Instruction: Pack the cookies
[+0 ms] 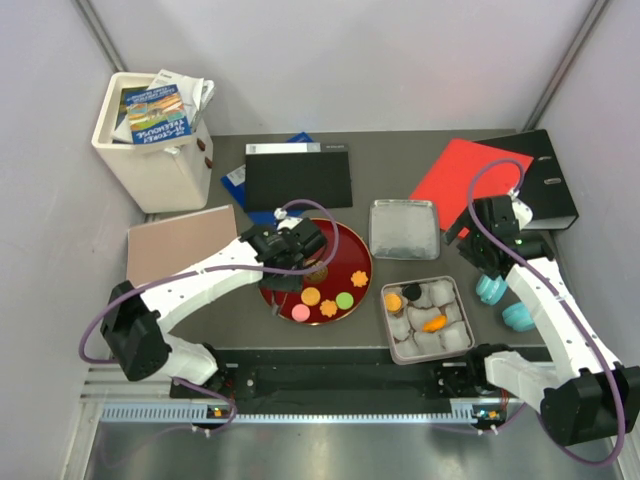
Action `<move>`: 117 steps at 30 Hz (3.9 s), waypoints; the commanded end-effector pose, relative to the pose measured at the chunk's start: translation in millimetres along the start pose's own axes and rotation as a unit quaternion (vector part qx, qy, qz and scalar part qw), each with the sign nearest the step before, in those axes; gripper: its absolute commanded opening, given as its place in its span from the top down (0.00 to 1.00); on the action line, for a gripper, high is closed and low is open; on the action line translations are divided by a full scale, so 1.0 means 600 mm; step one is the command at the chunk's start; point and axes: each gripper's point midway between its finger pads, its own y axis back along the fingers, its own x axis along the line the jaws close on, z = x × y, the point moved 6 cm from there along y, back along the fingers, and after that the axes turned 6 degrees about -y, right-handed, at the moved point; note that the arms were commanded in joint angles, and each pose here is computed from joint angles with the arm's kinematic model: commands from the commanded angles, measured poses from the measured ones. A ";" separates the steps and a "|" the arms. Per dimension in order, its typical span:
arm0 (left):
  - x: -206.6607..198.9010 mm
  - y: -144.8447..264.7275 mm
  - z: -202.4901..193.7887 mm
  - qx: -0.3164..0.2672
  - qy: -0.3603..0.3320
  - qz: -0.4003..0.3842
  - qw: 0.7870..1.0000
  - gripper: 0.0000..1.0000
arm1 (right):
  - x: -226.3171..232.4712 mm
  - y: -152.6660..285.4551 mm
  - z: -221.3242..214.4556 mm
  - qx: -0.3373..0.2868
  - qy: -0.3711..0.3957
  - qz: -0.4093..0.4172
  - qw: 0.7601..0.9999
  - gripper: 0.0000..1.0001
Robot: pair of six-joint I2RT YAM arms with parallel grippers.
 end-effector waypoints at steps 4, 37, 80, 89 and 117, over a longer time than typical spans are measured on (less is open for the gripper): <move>-0.022 0.066 -0.008 -0.023 -0.077 -0.112 0.991 0.45 | 0.023 0.006 0.012 -0.015 0.005 0.029 0.999 0.01; -0.058 0.018 -0.086 0.047 -0.110 -0.127 0.985 0.45 | 0.030 -0.005 0.007 0.001 0.016 0.031 0.999 0.01; -0.049 0.092 -0.030 -0.023 -0.111 -0.118 0.987 0.62 | 0.045 0.001 0.013 0.004 0.022 0.035 0.999 0.01; -0.089 0.137 0.045 -0.088 -0.147 -0.154 0.973 0.65 | 0.050 0.017 0.032 -0.018 0.013 0.034 0.999 0.01; -0.378 0.171 0.111 -0.139 -0.286 -0.384 0.867 0.69 | 0.097 0.057 0.108 -0.058 -0.021 0.036 0.997 0.01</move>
